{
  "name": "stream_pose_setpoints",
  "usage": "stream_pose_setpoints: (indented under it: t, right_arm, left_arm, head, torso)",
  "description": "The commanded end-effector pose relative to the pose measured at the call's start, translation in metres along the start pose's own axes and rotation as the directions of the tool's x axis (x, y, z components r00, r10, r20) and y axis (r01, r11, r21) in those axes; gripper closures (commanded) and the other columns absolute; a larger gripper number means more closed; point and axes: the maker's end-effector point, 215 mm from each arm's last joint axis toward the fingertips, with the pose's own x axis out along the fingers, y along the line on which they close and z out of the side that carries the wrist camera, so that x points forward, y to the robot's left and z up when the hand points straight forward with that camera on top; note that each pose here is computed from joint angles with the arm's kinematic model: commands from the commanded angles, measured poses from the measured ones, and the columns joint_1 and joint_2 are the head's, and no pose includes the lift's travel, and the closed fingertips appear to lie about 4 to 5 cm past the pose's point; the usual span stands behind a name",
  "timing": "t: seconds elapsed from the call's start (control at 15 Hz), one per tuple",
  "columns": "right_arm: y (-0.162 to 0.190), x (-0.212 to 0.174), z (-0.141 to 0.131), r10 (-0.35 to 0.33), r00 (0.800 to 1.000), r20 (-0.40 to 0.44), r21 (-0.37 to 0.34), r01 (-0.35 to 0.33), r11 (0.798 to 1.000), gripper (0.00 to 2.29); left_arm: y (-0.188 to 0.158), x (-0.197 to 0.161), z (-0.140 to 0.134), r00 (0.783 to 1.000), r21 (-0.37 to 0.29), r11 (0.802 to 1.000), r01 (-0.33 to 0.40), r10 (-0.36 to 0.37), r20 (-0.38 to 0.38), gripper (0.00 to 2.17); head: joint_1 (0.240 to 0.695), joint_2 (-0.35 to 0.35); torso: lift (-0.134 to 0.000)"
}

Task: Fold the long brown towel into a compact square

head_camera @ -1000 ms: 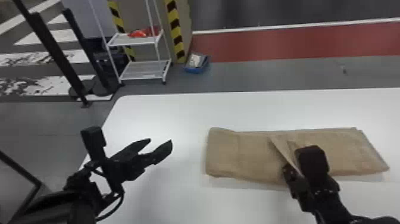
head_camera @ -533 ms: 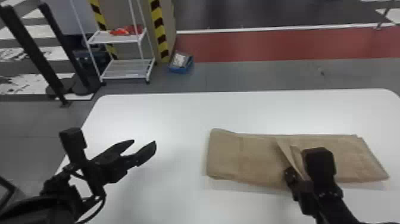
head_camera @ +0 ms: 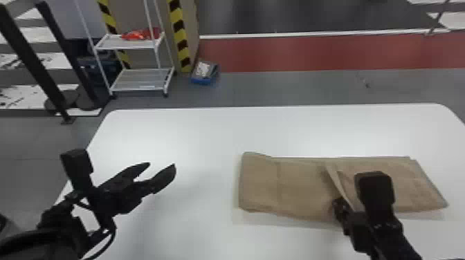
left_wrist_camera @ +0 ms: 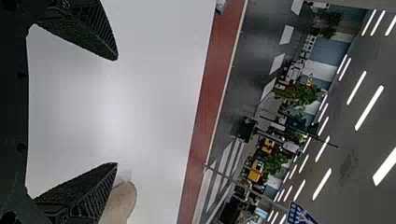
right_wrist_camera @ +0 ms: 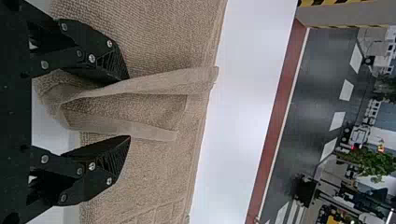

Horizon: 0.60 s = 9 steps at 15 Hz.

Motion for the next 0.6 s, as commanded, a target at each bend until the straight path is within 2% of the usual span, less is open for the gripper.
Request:
stream_pose_setpoints:
  t: [0.0,0.27,0.53]
  right_arm:
    - [-0.015,-0.005,-0.002,-0.027,1.0,-0.011,0.017,0.027,0.999,0.6]
    - [-0.044,-0.01,-0.009,-0.073,0.997,-0.028,0.038,0.074,0.997,0.6]
    - [-0.055,-0.006,-0.014,-0.08,0.996,-0.037,0.059,0.082,0.995,0.54]
  left_arm:
    - [-0.001,0.0,-0.001,1.0,0.0,1.0,0.003,-0.003,-0.002,0.08]
    - [-0.002,0.005,-0.002,1.0,0.005,1.0,0.007,-0.007,-0.001,0.08]
    - [-0.001,0.005,-0.004,1.0,0.004,1.0,0.005,-0.005,-0.003,0.08]
  head:
    - [0.695,0.076]
    - [0.695,0.036]
    - [0.695,0.008]
  torso:
    - [-0.125]
    - [-0.125]
    - [-0.125]
